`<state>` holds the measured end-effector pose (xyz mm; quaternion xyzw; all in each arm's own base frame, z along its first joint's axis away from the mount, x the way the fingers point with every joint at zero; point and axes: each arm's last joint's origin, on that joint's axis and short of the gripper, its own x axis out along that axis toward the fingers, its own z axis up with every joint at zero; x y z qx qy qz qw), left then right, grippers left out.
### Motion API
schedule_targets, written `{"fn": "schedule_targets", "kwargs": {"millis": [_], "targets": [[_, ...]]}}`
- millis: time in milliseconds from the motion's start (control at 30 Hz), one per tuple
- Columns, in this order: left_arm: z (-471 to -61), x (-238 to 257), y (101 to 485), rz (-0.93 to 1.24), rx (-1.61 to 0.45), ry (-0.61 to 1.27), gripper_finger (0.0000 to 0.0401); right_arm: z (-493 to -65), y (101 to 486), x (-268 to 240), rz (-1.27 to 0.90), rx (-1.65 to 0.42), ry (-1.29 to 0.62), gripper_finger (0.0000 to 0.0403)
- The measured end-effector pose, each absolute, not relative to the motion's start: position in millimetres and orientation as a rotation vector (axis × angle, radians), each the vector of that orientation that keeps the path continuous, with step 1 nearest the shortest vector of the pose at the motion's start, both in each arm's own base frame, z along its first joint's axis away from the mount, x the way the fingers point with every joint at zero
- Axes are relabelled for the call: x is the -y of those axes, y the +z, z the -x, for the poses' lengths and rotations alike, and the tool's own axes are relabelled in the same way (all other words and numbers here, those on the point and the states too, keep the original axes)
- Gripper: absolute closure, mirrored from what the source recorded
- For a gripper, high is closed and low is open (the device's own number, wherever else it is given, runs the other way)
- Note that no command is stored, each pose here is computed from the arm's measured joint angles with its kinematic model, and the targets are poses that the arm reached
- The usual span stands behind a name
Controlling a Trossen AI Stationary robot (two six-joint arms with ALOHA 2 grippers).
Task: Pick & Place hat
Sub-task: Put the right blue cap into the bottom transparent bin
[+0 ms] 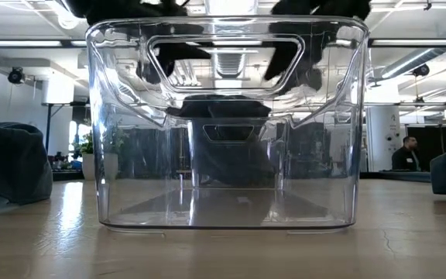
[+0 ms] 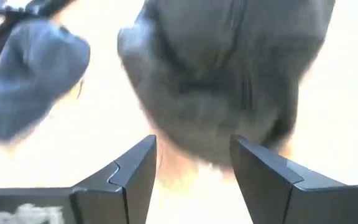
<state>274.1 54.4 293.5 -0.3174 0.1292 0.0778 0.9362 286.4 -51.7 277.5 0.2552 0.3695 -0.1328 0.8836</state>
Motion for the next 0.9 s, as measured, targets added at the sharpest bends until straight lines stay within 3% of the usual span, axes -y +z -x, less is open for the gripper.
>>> {"fn": "schedule_targets", "kwargs": {"millis": [300, 900], "targets": [[-290.6, -57.5, 269.9, 0.625, -0.343, 0.172, 0.031, -214.2, 287.3, -20.9, -0.51, -1.148, -0.181, 0.0204], [-293.2, -39.6, 287.8, 0.677, -0.322, 0.019, 0.031, -165.2, 221.2, -139.0, -0.351, -1.503, -0.013, 0.0204]]}}
